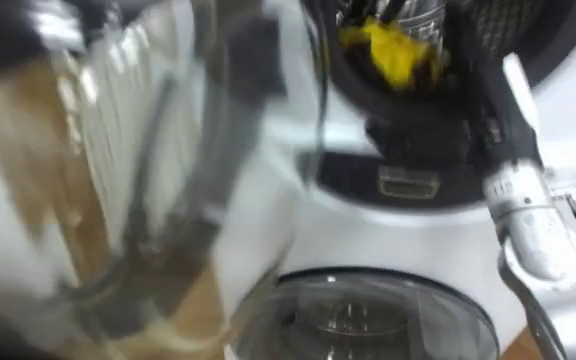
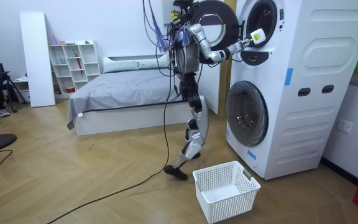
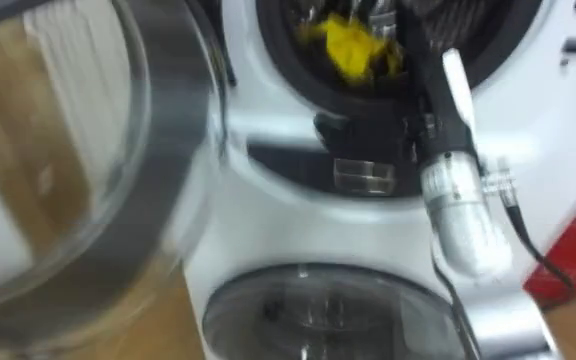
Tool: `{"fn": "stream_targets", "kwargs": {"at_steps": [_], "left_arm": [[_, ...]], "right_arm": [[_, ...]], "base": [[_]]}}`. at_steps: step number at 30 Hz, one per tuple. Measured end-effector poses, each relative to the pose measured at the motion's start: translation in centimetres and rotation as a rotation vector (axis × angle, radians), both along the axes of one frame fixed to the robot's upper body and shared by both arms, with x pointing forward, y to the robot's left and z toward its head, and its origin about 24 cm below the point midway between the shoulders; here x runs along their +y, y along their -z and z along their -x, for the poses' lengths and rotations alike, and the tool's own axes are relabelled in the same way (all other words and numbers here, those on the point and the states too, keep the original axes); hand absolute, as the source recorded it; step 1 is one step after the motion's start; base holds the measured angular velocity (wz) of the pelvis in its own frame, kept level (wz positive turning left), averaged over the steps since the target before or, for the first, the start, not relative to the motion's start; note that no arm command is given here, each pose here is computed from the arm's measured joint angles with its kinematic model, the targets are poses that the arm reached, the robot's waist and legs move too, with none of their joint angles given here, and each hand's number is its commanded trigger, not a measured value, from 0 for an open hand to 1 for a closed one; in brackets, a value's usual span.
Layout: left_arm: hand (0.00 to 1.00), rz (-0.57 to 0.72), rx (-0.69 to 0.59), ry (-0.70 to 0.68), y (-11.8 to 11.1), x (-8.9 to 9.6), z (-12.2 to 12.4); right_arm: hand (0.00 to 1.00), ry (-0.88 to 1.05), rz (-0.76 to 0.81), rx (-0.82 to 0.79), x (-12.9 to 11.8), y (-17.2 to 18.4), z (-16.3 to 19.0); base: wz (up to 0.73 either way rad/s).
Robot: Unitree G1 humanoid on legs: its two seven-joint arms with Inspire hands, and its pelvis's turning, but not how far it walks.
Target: Pick clothes from washing machine
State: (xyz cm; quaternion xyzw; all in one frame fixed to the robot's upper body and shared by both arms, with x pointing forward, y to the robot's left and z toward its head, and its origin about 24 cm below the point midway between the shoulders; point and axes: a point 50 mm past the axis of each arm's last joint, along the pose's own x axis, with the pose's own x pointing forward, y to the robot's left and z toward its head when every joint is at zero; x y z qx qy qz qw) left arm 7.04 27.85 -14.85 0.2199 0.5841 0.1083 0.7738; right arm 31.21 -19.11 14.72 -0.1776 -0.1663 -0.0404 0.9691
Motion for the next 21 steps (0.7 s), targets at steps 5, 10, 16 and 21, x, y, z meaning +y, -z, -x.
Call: {"fn": "stream_targets", "kwargs": {"at_steps": [5,10,16,21], "left_arm": [[0.00,-0.011,-0.004,0.022,-0.1,0.1,-0.4],[0.00,-0.010,0.067,-0.004,0.4,-0.1,2.5],[0.00,-0.033,0.154,-0.013,0.6,-0.1,5.7],[0.00,-0.014,0.138,-0.010,0.8,-0.9,5.1]], "right_arm": [[0.00,-0.012,0.016,0.035,0.3,1.0,0.7],[0.00,-0.059,0.045,0.067,1.3,1.4,0.8],[0.00,-0.124,0.002,0.060,1.8,0.8,1.1],[0.00,-0.125,0.002,-0.001,1.9,-0.9,0.5]], "base": [[-0.11],[-0.14],[-0.06],[0.01]]}}
